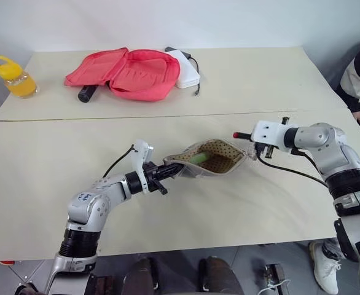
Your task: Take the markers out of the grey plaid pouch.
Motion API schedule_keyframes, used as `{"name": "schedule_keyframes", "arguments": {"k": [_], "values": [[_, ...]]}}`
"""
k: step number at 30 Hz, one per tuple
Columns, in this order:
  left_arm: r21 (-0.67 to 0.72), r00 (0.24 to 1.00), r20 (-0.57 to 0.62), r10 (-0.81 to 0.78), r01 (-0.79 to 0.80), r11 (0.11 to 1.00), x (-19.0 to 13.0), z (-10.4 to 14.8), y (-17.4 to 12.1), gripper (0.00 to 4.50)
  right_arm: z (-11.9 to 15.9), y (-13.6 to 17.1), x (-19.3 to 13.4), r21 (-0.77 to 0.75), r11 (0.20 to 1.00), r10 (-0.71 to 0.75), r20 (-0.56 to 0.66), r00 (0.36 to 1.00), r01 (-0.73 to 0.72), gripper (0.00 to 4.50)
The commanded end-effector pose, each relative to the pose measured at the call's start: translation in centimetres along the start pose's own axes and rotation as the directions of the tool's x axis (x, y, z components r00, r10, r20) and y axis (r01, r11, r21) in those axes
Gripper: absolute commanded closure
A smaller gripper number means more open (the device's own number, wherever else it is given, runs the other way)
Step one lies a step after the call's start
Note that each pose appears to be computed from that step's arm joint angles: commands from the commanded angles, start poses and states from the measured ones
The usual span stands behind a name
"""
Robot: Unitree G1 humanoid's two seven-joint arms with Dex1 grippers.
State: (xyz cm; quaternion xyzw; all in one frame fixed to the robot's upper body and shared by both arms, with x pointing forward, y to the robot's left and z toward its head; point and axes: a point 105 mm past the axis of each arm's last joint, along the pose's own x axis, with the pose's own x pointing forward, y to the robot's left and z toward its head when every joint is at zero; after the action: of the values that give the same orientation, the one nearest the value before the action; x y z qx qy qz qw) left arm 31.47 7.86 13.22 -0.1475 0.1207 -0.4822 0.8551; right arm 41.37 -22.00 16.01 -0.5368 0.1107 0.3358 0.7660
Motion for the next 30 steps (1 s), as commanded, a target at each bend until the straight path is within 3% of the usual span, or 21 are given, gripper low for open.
{"name": "schedule_keyframes", "arguments": {"k": [1,6,13,17,19,21,24,27,30], "values": [[0.019,1.000,0.005,-0.006,0.006,1.000,-0.1,0.3,-0.5,4.50,0.9,-1.0,-0.4,-0.007,1.000,-0.025,0.039,0.999,0.025,3.95],[0.015,1.000,0.005,-0.005,0.005,1.000,-0.1,0.2,-0.5,4.50,1.2,-1.0,-0.6,0.009,1.000,-0.016,0.053,0.998,0.016,2.28],[0.013,1.000,0.004,-0.005,0.005,1.000,-0.1,0.2,-0.5,4.50,3.8,-2.2,-2.6,0.141,0.990,0.001,0.188,0.982,-0.029,2.28],[0.005,1.000,0.007,-0.008,0.008,1.000,-0.1,0.2,-0.6,4.50,8.0,-6.3,-5.5,0.165,0.982,-0.143,0.342,0.929,0.091,2.28],[0.005,1.000,0.005,-0.010,0.010,1.000,0.0,0.1,-0.6,4.50,11.0,-7.1,-6.8,0.198,0.977,-0.160,0.462,0.872,0.075,2.28],[0.004,1.000,0.005,-0.011,0.011,1.000,0.0,0.1,-0.6,4.50,13.1,-6.9,-7.7,0.202,0.979,-0.135,0.542,0.829,0.028,2.28],[-0.002,1.000,0.015,-0.010,0.010,1.000,0.2,0.3,-0.5,4.50,16.4,-3.5,-8.9,0.145,0.973,0.039,0.661,0.750,-0.178,2.28],[-0.024,0.999,0.041,-0.003,0.004,1.000,0.3,0.7,-0.3,4.50,17.2,0.6,-9.6,0.094,0.912,0.233,0.682,0.694,-0.399,2.86],[-0.034,0.999,0.041,-0.004,0.006,0.999,0.3,0.7,-0.4,4.50,17.7,2.5,-9.7,0.085,0.879,0.298,0.670,0.680,-0.469,3.96]]}}
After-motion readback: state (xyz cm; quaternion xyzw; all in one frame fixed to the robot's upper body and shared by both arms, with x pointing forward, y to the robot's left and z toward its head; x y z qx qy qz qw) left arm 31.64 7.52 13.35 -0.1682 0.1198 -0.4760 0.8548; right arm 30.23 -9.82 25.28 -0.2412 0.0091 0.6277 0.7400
